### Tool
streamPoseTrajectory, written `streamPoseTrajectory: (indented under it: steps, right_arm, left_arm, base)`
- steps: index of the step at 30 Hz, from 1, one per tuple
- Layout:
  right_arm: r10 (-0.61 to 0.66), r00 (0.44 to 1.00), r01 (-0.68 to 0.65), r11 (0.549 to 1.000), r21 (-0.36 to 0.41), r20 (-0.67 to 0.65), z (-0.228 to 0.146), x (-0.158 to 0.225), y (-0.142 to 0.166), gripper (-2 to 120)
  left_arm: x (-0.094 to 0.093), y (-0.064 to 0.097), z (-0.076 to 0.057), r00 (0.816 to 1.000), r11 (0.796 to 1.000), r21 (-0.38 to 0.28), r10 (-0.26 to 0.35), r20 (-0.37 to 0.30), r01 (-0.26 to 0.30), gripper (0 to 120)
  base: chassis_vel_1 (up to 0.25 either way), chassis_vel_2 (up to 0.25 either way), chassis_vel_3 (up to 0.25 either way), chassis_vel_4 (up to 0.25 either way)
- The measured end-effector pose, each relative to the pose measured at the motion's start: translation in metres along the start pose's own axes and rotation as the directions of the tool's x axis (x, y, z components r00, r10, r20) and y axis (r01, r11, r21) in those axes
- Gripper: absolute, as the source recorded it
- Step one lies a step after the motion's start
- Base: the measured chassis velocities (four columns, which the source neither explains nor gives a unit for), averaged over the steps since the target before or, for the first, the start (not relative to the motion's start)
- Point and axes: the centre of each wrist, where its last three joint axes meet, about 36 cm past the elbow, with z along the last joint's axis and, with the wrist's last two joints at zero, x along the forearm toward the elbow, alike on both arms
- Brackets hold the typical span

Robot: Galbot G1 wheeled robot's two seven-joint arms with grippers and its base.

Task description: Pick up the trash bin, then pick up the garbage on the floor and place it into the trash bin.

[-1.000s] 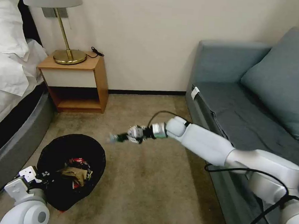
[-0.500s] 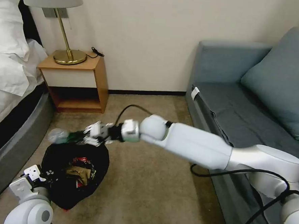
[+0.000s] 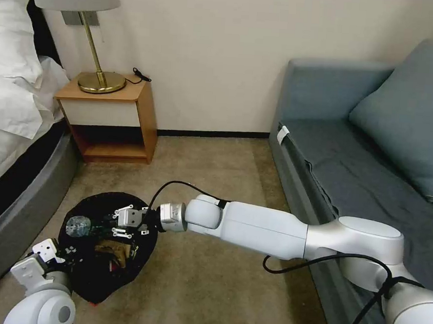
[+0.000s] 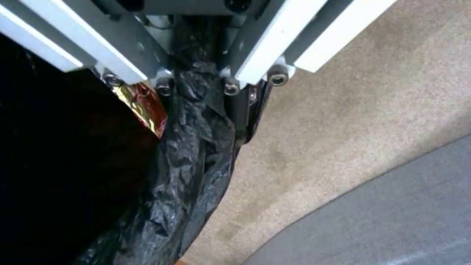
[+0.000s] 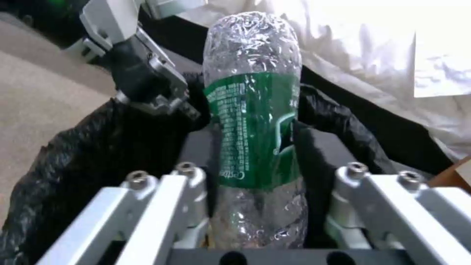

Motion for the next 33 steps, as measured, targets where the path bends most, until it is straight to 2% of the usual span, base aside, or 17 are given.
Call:
streamPoseTrajectory:
  steps: [4, 5, 9, 10, 14, 15, 17, 19, 20, 24, 25, 29, 31, 33]
  right_arm:
    - [0.006, 1.000, -0.006, 1.000, 0.002, 0.004, -0.001, 0.004, 0.000, 57]
    - [0.006, 1.000, -0.006, 1.000, 0.002, 0.004, -0.001, 0.004, 0.000, 57]
    - [0.019, 1.000, -0.019, 1.000, 0.003, 0.006, -0.002, 0.007, -0.003, 74]
    - [0.019, 1.000, -0.019, 1.000, 0.003, 0.006, -0.002, 0.007, -0.003, 74]
    - [0.034, 0.999, -0.034, 0.999, 0.003, 0.014, -0.004, 0.009, -0.005, 90]
    - [0.034, 0.999, -0.034, 0.999, 0.003, 0.014, -0.004, 0.009, -0.005, 90]
    - [0.052, 0.998, -0.052, 0.999, 0.007, 0.029, -0.009, 0.010, -0.009, 98]
    - [0.062, 0.997, -0.063, 0.998, 0.013, 0.041, -0.015, 0.012, -0.013, 99]
    - [0.062, 0.997, -0.063, 0.998, 0.013, 0.041, -0.015, 0.012, -0.013, 99]
    - [0.080, 0.995, -0.082, 0.996, 0.026, 0.065, -0.026, 0.017, -0.020, 100]
    - [0.080, 0.995, -0.082, 0.996, 0.026, 0.065, -0.026, 0.017, -0.020, 100]
    - [0.101, 0.991, -0.104, 0.994, 0.026, 0.083, -0.032, 0.024, -0.022, 100]
    - [0.103, 0.991, -0.106, 0.994, 0.025, 0.084, -0.032, 0.025, -0.022, 100]
    - [0.113, 0.990, -0.115, 0.993, 0.022, 0.086, -0.031, 0.029, -0.021, 100]
  left_arm:
    - [0.000, -0.001, -0.001, 1.000, 1.000, 0.001, 0.005, 0.003, -0.005, 1]
    - [0.000, -0.001, -0.001, 1.000, 1.000, 0.001, 0.005, 0.003, -0.005, 1]
    - [0.000, -0.002, -0.001, 1.000, 1.000, 0.001, 0.007, 0.002, -0.007, 1]
    - [0.000, -0.002, -0.001, 1.000, 1.000, 0.001, 0.007, 0.002, -0.007, 1]
    - [0.000, -0.002, -0.001, 1.000, 1.000, 0.005, 0.007, -0.001, -0.007, 1]
    - [0.000, -0.002, -0.001, 1.000, 1.000, 0.005, 0.007, -0.001, -0.007, 1]
    - [-0.001, -0.003, -0.001, 1.000, 0.999, 0.032, 0.005, -0.016, -0.004, 1]
    - [-0.002, -0.004, -0.002, 0.999, 0.997, 0.079, 0.002, -0.047, 0.002, 1]
    - [-0.002, -0.004, -0.002, 0.999, 0.997, 0.079, 0.002, -0.047, 0.002, 1]
    - [-0.008, -0.007, -0.006, 0.990, 0.981, 0.190, -0.001, -0.141, 0.028, 1]
    - [-0.008, -0.007, -0.006, 0.990, 0.981, 0.190, -0.001, -0.141, 0.028, 1]
    - [-0.022, -0.009, -0.008, 0.969, 0.958, 0.278, -0.007, -0.247, 0.078, 1]
    - [-0.024, -0.009, -0.008, 0.966, 0.955, 0.286, -0.005, -0.260, 0.082, 1]
    - [-0.032, -0.009, -0.007, 0.953, 0.947, 0.305, -0.006, -0.302, 0.103, 1]
  base:
    - [0.000, 0.000, 0.000, 0.000]
    - [0.000, 0.000, 0.000, 0.000]
    - [0.000, 0.000, 0.000, 0.000]
    - [0.000, 0.000, 0.000, 0.000]
    - [0.000, 0.000, 0.000, 0.000]
    - [0.000, 0.000, 0.000, 0.000]
    - [0.000, 0.000, 0.000, 0.000]
    - [0.000, 0.000, 0.000, 0.000]
    - [0.000, 0.000, 0.000, 0.000]
    - [0.000, 0.000, 0.000, 0.000]
    - [0.000, 0.000, 0.000, 0.000]
    - [0.000, 0.000, 0.000, 0.000]
    - [0.000, 0.000, 0.000, 0.000]
    - [0.000, 0.000, 0.000, 0.000]
